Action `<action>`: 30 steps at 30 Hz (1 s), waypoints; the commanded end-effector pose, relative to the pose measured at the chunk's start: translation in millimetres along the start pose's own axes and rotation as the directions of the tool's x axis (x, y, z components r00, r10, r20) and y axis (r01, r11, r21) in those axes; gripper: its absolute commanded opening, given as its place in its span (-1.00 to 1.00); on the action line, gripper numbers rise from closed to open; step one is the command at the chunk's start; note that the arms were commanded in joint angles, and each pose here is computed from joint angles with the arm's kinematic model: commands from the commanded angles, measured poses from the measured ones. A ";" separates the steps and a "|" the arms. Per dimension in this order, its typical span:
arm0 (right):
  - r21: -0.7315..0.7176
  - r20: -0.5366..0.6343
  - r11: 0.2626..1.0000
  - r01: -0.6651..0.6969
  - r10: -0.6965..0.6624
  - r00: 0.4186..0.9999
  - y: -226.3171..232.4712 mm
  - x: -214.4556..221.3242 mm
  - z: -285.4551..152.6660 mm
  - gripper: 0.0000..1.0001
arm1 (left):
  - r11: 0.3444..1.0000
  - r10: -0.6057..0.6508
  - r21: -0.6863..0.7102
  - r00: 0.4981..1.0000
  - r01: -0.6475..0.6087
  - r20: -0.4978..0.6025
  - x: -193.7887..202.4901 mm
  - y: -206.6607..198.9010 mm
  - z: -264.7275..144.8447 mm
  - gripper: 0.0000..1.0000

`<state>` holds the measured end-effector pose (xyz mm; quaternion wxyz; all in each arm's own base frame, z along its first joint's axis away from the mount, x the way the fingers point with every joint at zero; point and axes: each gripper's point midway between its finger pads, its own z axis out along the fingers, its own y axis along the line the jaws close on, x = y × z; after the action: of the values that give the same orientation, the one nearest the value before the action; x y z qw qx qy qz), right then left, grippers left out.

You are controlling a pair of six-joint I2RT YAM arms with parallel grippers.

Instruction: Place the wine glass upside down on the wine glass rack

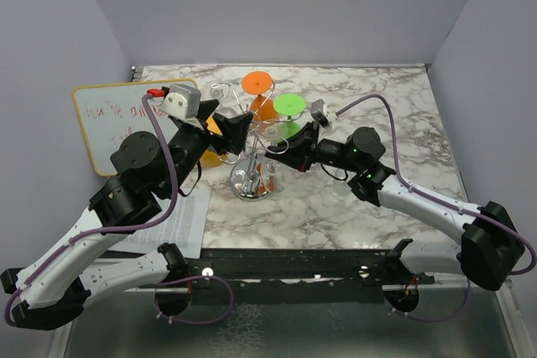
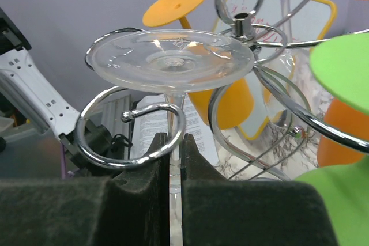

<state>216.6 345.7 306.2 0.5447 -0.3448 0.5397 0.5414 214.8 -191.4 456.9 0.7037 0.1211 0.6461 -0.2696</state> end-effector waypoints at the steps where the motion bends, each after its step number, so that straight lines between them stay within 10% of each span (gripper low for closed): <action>1: -0.138 -0.019 0.990 0.031 -0.034 0.999 28.9 -9.1 5.7 -0.98 | 1.000 0.016 -0.024 1.000 -0.016 -0.007 4.1 5.3 -0.7 0.64; 12: -0.202 -0.003 0.978 0.051 -0.053 0.999 50.6 -9.6 -7.8 -0.98 | 0.999 0.019 -0.026 1.000 -0.019 -0.011 5.7 5.1 0.8 0.64; 30: 0.084 0.059 0.996 0.002 -0.007 0.998 2.8 -8.4 -10.1 -0.75 | 1.000 0.007 -0.024 1.000 -0.007 -0.001 3.2 6.3 -3.7 0.64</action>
<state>197.0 335.5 310.4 0.5545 -0.3407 0.5335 0.5402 215.4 -191.0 454.0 0.7029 0.1218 0.6483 -0.2661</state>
